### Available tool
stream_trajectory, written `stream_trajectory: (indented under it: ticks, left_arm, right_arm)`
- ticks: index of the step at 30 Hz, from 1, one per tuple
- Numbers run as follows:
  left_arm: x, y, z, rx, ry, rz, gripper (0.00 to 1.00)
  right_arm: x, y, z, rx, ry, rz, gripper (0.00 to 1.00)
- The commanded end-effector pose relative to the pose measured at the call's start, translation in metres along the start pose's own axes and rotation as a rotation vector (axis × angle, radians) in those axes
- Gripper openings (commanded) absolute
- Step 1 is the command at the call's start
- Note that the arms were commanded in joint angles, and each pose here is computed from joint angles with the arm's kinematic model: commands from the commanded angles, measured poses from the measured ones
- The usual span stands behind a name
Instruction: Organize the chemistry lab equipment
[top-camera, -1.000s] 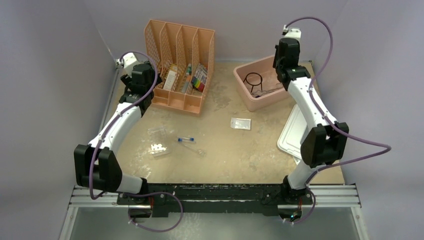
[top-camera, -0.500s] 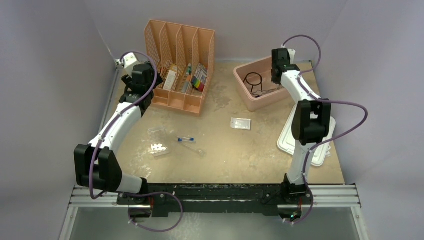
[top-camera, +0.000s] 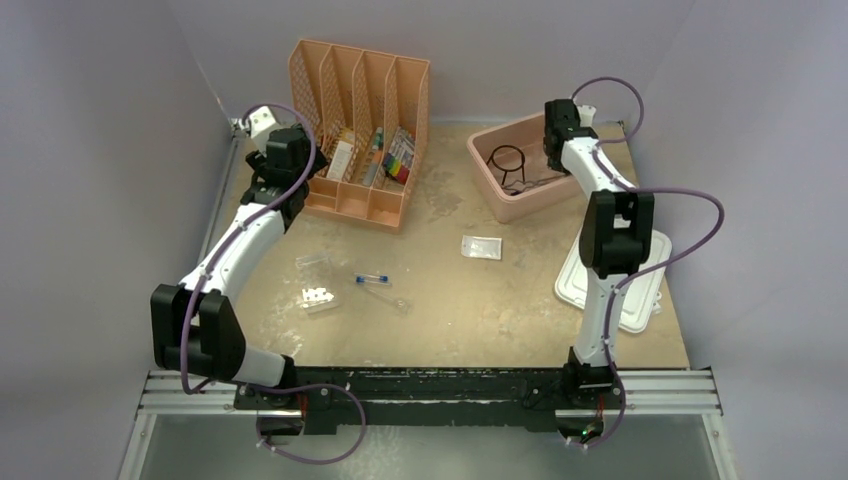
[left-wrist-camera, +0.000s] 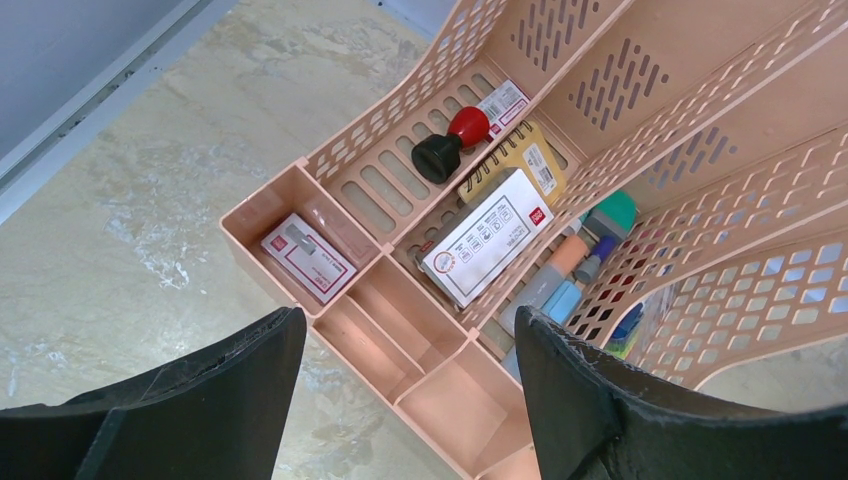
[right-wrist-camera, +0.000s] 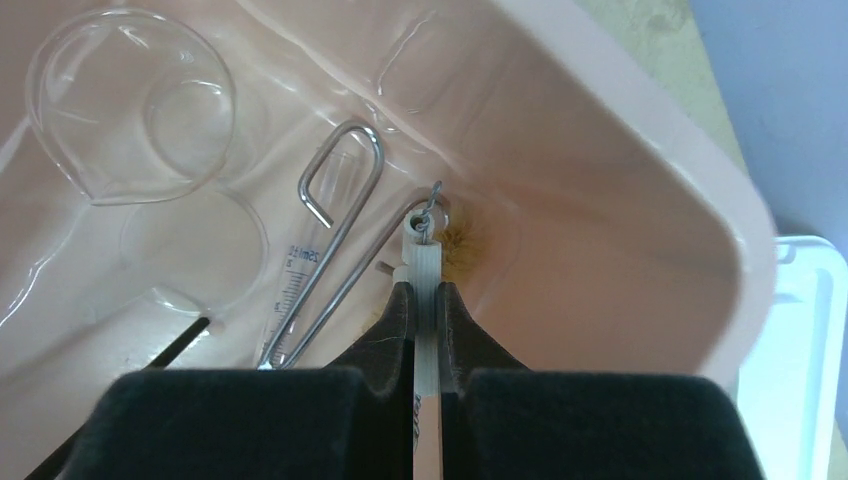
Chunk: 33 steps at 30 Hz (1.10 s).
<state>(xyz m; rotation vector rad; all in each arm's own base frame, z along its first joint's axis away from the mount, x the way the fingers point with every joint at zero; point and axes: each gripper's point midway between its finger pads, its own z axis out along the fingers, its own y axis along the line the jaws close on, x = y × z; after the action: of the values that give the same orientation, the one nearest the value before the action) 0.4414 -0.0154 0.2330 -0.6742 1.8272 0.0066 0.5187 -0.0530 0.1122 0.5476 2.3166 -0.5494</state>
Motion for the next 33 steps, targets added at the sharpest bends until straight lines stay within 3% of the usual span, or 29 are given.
stream_trajectory:
  ticks: [1,4,7,10,26,33]
  left_arm:
    - [-0.019,-0.011,-0.001,0.030,-0.042,-0.046,0.76]
    - [-0.019,-0.011,-0.001,0.029,-0.040,-0.045,0.76]
    - [-0.020,-0.012,-0.002,0.037,-0.039,-0.043,0.76]
    - [-0.019,-0.019,-0.003,0.071,-0.029,-0.031,0.75]
    - [-0.013,-0.050,-0.011,0.252,0.015,-0.024,0.75]
    - [-0.012,-0.061,-0.024,0.345,0.030,-0.026,0.75]
  right_arm:
    - [-0.014,0.001,-0.007,-0.019,-0.019,0.038,0.02]
    - [-0.016,0.010,-0.010,-0.070,-0.015,0.057,0.11]
    - [-0.023,0.012,-0.019,-0.115,-0.020,0.102,0.28]
    - [-0.036,0.011,-0.030,-0.159,-0.043,0.136,0.38]
    - [-0.103,-0.006,-0.116,-0.341,-0.229,0.157,0.51]
    - [-0.083,-0.011,-0.159,-0.481,-0.208,0.140,0.60]
